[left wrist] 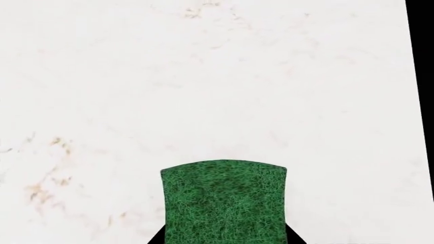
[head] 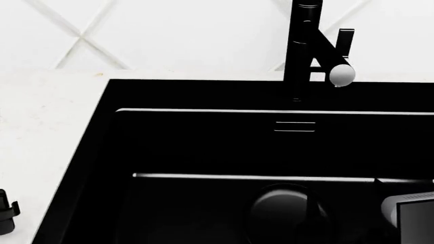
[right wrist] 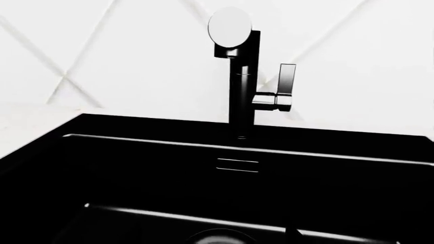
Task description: Pick the pan and sponge and place them into the sink. Then turn on the water.
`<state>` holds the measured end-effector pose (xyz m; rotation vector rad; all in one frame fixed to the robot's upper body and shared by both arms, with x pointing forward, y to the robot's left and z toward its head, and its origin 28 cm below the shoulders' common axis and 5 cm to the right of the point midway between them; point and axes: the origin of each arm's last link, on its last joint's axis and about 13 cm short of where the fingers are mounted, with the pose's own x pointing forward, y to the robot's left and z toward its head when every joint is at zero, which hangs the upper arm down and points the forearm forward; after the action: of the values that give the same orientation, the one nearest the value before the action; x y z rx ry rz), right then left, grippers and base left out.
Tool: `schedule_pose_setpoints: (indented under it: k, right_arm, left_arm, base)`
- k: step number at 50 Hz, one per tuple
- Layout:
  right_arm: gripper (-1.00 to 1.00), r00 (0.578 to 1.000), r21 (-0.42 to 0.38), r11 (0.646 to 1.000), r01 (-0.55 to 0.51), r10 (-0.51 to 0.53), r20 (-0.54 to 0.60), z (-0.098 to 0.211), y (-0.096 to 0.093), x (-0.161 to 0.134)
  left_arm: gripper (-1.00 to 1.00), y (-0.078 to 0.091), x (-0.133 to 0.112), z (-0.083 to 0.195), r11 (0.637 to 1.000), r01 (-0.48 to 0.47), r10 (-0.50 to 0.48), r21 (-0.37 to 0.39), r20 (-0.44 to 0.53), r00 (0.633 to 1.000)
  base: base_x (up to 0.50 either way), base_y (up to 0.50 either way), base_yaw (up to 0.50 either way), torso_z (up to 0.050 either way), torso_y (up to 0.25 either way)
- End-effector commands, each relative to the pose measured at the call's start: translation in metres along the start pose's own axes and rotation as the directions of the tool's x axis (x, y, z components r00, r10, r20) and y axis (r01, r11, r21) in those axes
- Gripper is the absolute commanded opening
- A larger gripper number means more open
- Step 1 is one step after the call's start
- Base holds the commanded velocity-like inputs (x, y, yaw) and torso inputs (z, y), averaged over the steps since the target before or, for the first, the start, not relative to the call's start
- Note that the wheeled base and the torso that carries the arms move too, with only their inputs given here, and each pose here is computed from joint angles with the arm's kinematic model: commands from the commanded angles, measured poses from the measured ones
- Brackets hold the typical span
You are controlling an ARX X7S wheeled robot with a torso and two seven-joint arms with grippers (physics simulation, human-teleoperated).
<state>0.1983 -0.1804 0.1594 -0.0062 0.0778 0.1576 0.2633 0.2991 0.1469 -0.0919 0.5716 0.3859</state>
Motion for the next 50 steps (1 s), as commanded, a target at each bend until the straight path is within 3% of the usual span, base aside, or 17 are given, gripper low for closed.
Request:
schedule_pose_setpoints:
  k: [1,7,8,9,11,12,15,16,18,19,20,24,32,36,41,42,50]
  right_arm:
    - [1.00,1.000,-0.002,1.000,-0.002,0.002,0.006,0.001,0.000,0.000]
    - [1.00,1.000,-0.009,1.000,0.004,-0.004,0.009,0.002,-0.001,-0.001]
    - [1.00,1.000,-0.055,0.998,0.020,-0.020,-0.002,0.001,-0.001,-0.001]
    - [1.00,1.000,-0.053,0.998,0.015,-0.015,0.000,0.001,0.000,-0.001]
    - [1.00,1.000,-0.049,0.999,0.013,-0.013,0.006,0.002,0.001,0.000]
    - [1.00,1.000,-0.047,0.999,0.012,-0.012,0.009,0.003,0.001,0.000]
    - [1.00,1.000,-0.049,0.999,0.015,-0.015,0.012,0.004,0.000,-0.001]
    - [1.00,1.000,-0.054,0.998,0.015,-0.015,0.014,0.005,0.000,-0.001]
    - [1.00,1.000,-0.056,0.998,0.015,-0.014,0.012,0.004,0.000,-0.001]
    - [1.00,1.000,-0.053,0.998,0.014,-0.014,0.012,0.004,0.000,-0.002]
    - [1.00,1.000,-0.053,0.998,0.015,-0.014,0.011,0.003,0.000,-0.002]
    - [1.00,1.000,-0.055,0.998,0.016,-0.015,0.014,0.004,0.000,-0.002]
    - [1.00,1.000,-0.066,0.998,0.020,-0.019,0.023,0.004,0.000,-0.002]
    - [1.00,0.999,-0.068,0.997,0.022,-0.020,0.025,0.006,0.000,-0.002]
    - [1.00,0.999,-0.073,0.997,0.030,-0.028,0.033,0.005,-0.001,-0.004]
    - [1.00,0.998,-0.105,0.994,0.044,-0.040,0.038,0.005,-0.001,-0.004]
    - [1.00,0.998,-0.085,0.995,0.056,-0.052,0.048,0.008,-0.003,-0.005]
  left_arm:
    - [-1.00,0.001,-0.007,0.004,0.999,0.034,-0.033,-0.004,0.040,0.999]
    - [-1.00,0.001,-0.016,0.008,0.991,0.117,-0.122,0.063,0.092,0.988]
    - [-1.00,0.001,-0.017,0.009,0.989,0.125,-0.133,0.084,0.105,0.985]
    - [-1.00,-0.001,-0.019,0.009,0.976,0.114,-0.147,0.185,0.179,0.973]
    - [-1.00,-0.002,-0.019,0.010,0.980,0.146,-0.165,0.137,0.139,0.976]
    - [-1.00,-0.002,-0.021,0.010,0.967,0.135,-0.177,0.217,0.190,0.966]
    - [-1.00,-0.002,-0.024,0.014,0.939,0.192,-0.267,0.286,0.251,0.930]
    - [-1.00,-0.002,-0.026,0.013,0.902,0.202,-0.326,0.381,0.297,0.897]
    - [-1.00,-0.003,-0.025,0.010,0.872,0.202,-0.384,0.446,0.366,0.848]
    - [-1.00,-0.003,-0.025,0.010,0.880,0.270,-0.403,0.390,0.313,0.860]
    - [-1.00,-0.003,-0.027,0.010,0.866,0.258,-0.418,0.428,0.339,0.843]
    - [-1.00,-0.001,-0.032,0.014,0.839,0.341,-0.477,0.423,0.273,0.836]
    - [-1.00,-0.001,-0.033,0.013,0.798,0.262,-0.482,0.543,0.315,0.818]
    - [-1.00,0.006,-0.032,0.012,0.803,0.268,-0.477,0.532,0.304,0.825]
    - [-1.00,-0.003,-0.032,0.009,0.805,0.282,-0.479,0.521,0.292,0.828]
    - [-1.00,-0.004,-0.033,0.010,0.806,0.287,-0.480,0.517,0.288,0.828]
    - [-1.00,-0.003,-0.035,0.013,0.809,0.296,-0.485,0.508,0.291,0.825]
  base:
    - [0.00,0.00,0.00,0.000,0.000]
    - [0.00,0.00,0.00,0.000,0.000]
    - [0.00,0.00,0.00,0.000,0.000]
    - [0.00,0.00,0.00,0.000,0.000]
    - [0.00,0.00,0.00,0.000,0.000]
    - [0.00,0.00,0.00,0.000,0.000]
    - [0.00,0.00,0.00,0.000,0.000]
    - [0.00,0.00,0.00,0.000,0.000]
    - [0.00,0.00,0.00,0.000,0.000]
    - [0.00,0.00,0.00,0.000,0.000]
    - [0.00,0.00,0.00,0.000,0.000]
    - [0.00,0.00,0.00,0.000,0.000]
    - [0.00,0.00,0.00,0.000,0.000]
    - [0.00,0.00,0.00,0.000,0.000]
    - [0.00,0.00,0.00,0.000,0.000]
    - [0.00,0.00,0.00,0.000,0.000]
    - [0.00,0.00,0.00,0.000,0.000]
